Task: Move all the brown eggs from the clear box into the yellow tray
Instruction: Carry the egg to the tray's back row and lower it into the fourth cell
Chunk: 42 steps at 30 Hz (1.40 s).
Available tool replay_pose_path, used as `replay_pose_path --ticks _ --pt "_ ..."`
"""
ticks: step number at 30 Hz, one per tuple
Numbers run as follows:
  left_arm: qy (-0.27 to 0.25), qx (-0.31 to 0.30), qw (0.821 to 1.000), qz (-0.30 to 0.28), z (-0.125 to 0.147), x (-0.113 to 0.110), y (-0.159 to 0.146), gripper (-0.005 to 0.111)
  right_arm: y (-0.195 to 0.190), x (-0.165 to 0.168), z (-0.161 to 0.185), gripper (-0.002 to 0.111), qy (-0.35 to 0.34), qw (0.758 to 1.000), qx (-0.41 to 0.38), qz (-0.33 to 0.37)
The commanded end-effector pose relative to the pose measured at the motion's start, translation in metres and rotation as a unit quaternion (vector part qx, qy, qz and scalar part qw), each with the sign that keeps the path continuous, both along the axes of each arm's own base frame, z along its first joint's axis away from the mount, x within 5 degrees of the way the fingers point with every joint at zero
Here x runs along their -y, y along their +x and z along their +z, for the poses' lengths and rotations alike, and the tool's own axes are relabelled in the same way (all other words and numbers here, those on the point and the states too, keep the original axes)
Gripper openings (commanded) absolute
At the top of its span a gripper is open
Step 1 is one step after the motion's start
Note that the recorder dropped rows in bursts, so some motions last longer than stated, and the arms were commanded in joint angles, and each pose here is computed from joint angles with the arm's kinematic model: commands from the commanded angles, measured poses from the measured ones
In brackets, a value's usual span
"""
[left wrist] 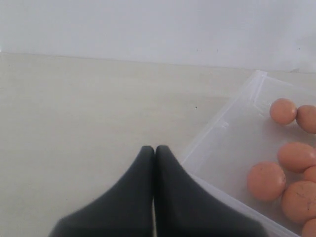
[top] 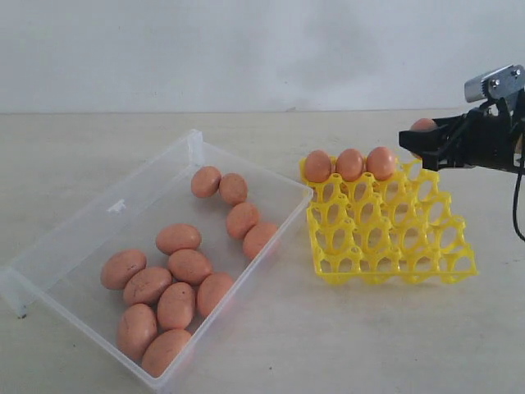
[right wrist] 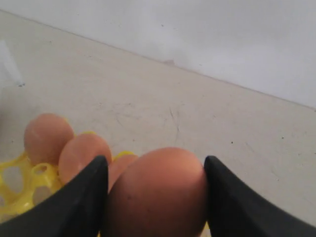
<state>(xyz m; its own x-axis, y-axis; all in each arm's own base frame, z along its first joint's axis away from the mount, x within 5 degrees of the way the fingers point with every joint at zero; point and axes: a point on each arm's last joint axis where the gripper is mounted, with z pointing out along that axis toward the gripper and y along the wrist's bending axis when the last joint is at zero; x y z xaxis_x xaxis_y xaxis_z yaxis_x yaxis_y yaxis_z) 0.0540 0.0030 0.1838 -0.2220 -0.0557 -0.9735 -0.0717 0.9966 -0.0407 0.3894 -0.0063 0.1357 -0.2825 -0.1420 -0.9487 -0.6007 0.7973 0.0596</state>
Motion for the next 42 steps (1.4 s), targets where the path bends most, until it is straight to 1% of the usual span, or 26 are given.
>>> replay_pose_path --ticks 1,8,19,22,27,32,42 --pt "0.004 0.016 1.0 -0.002 0.004 0.0 0.001 -0.004 0.008 0.001 -0.012 -0.001 0.006 1.0 0.002 0.007" --pt "0.009 0.081 0.997 0.0 0.016 0.0 0.002 -0.004 0.012 0.004 -0.019 -0.001 -0.012 1.0 0.012 -0.008" --pt "0.009 0.09 0.996 0.001 0.017 -0.001 0.002 -0.004 0.021 0.01 -0.015 -0.001 -0.013 0.998 0.037 -0.043" --pt "0.01 0.099 0.995 0.001 0.019 -0.001 0.002 -0.004 0.028 0.008 -0.012 -0.001 0.01 0.999 0.025 -0.044" --pt "0.012 0.135 0.991 0.002 0.025 -0.001 0.002 -0.004 0.031 -0.009 -0.013 -0.001 -0.008 1.0 0.013 -0.012" --pt "0.014 0.164 0.986 0.003 0.031 -0.001 0.002 -0.004 0.032 -0.017 -0.023 -0.001 -0.058 0.998 -0.023 -0.029" --pt "0.018 0.217 0.976 0.005 0.041 -0.001 0.0 -0.004 0.035 -0.015 -0.022 -0.001 -0.036 0.997 -0.025 -0.058"
